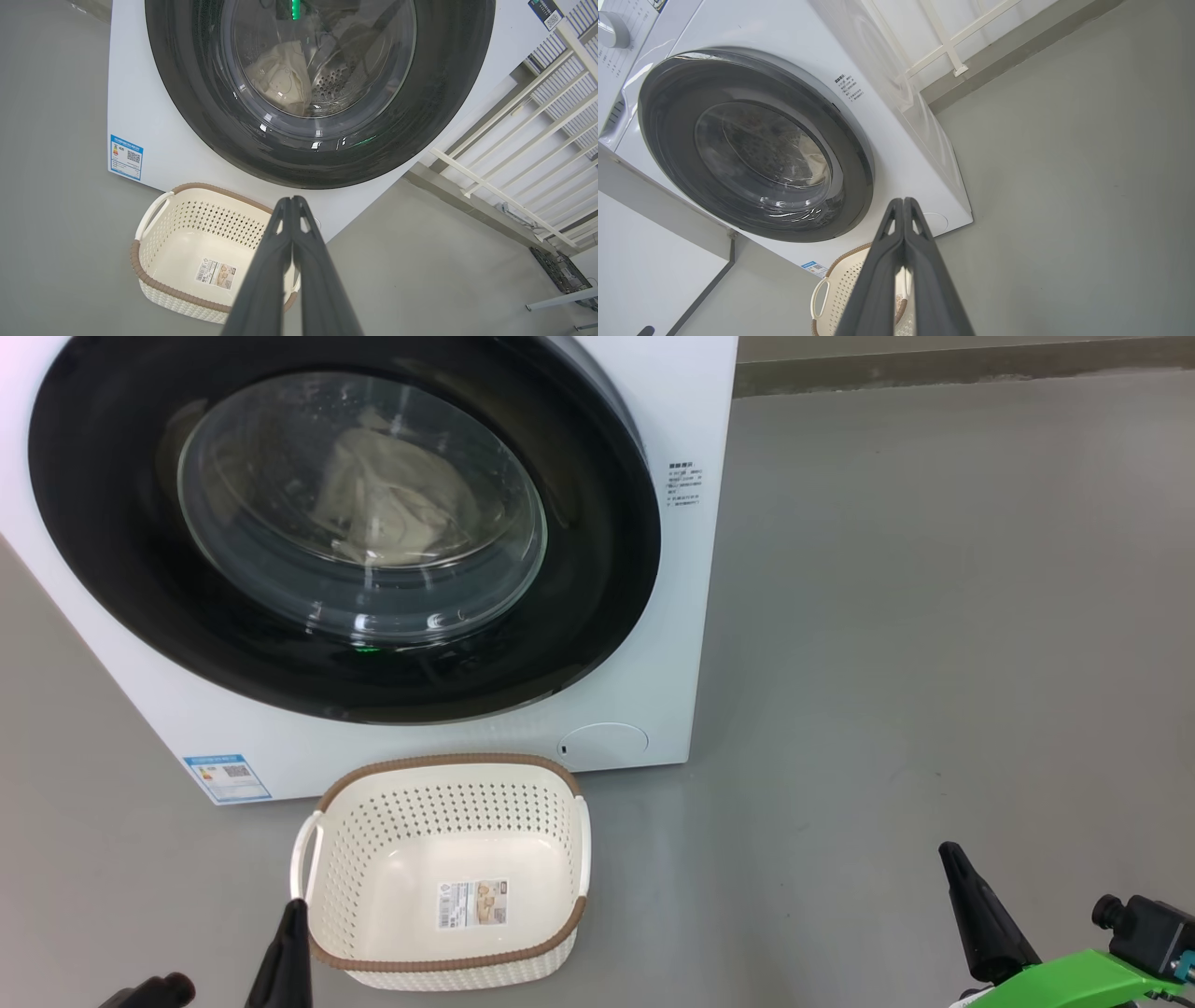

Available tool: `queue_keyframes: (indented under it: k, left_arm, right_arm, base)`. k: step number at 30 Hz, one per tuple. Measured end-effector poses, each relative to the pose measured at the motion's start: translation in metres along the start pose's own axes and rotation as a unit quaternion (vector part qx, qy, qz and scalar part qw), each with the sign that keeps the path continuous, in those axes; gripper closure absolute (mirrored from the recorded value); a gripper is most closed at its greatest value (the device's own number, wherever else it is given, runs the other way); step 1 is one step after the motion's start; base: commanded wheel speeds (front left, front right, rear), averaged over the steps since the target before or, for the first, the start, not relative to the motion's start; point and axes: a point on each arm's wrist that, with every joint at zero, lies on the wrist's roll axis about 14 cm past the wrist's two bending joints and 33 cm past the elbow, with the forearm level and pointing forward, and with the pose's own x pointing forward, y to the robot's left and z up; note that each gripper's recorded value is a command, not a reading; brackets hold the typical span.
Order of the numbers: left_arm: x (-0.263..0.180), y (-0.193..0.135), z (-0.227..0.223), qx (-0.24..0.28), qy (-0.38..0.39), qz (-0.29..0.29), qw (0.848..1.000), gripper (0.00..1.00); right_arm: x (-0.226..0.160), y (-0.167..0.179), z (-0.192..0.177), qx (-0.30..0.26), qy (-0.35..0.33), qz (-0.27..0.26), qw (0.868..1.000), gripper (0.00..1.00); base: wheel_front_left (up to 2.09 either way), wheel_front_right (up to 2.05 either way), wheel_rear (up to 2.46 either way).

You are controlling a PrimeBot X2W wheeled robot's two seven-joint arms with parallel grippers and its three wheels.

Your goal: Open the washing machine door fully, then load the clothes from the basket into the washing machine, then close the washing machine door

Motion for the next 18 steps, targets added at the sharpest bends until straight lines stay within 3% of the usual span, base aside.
queue_keyframes:
  k: [18]
  left_arm:
    - [0.0059, 0.0064, 0.0002, -0.098, 0.010, 0.008, 0.995, 1.00]
  right_arm:
    - [0.0021, -0.0074, -0.0026, 0.096, 0.000, -0.009, 0.995, 1.00]
  base:
    - [0.00, 0.00, 0.00]
